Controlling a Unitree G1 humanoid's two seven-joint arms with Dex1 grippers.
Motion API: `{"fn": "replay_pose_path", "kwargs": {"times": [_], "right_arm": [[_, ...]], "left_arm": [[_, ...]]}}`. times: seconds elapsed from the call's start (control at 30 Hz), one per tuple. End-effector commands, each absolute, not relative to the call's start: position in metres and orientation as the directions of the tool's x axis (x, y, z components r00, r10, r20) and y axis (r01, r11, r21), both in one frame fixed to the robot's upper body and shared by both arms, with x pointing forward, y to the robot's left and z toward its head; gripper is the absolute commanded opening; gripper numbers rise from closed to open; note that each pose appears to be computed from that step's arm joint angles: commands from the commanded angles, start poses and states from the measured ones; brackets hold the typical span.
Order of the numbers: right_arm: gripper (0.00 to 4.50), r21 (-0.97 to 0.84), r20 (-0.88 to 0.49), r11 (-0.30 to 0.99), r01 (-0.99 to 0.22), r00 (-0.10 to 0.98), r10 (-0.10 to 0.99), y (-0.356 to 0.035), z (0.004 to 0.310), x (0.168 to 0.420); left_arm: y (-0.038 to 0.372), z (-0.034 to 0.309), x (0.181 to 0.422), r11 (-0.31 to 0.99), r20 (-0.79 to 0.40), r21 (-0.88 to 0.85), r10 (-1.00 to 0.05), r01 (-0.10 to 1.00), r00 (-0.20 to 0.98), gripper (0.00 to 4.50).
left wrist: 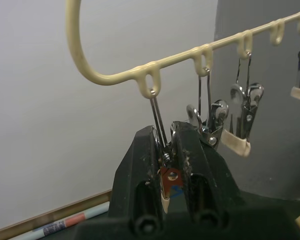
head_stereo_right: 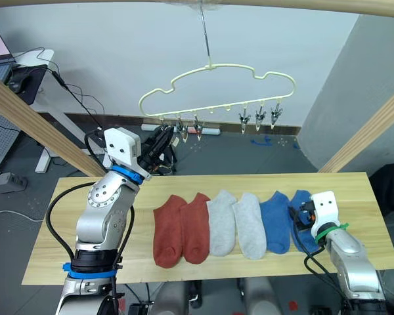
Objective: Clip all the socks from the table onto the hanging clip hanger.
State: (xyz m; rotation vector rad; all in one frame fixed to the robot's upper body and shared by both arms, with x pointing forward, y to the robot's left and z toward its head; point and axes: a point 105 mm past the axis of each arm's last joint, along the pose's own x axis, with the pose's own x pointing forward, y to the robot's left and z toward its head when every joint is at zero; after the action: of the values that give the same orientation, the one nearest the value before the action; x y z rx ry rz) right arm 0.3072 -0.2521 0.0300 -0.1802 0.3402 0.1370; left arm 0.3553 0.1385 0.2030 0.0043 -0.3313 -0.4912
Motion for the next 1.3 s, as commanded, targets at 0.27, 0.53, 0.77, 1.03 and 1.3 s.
{"fn": "replay_pose_path", "kwargs": {"times": [0.27,0.53,0.77,1.03,1.3], "right_arm": [[2.49,-0.003,-0.429,1.000,-0.029,0.903,0.025,-0.274,0.002,0.308],[0.00,-0.182,-0.306,0.943,-0.280,0.927,0.216,-0.240,0.040,0.310],[0.00,-0.353,-0.077,0.692,-0.629,0.757,0.649,-0.133,0.132,0.301],[0.00,-0.281,-0.025,0.438,-0.854,0.462,0.886,-0.032,0.147,0.294],[0.00,-0.264,0.049,0.406,-0.875,0.408,0.912,0.009,0.161,0.323]], "left_arm": [[0.137,0.215,0.346,0.864,0.327,0.093,-0.495,0.494,0.805,0.19],[0.137,0.218,0.345,0.838,0.312,0.057,-0.532,0.543,0.787,0.19],[0.135,0.229,0.339,0.781,0.289,0.023,-0.603,0.624,0.744,0.19],[0.126,0.234,0.328,0.716,0.257,-0.064,-0.661,0.695,0.705,0.19],[0.123,0.234,0.321,0.705,0.242,-0.083,-0.671,0.704,0.700,0.19]]}}
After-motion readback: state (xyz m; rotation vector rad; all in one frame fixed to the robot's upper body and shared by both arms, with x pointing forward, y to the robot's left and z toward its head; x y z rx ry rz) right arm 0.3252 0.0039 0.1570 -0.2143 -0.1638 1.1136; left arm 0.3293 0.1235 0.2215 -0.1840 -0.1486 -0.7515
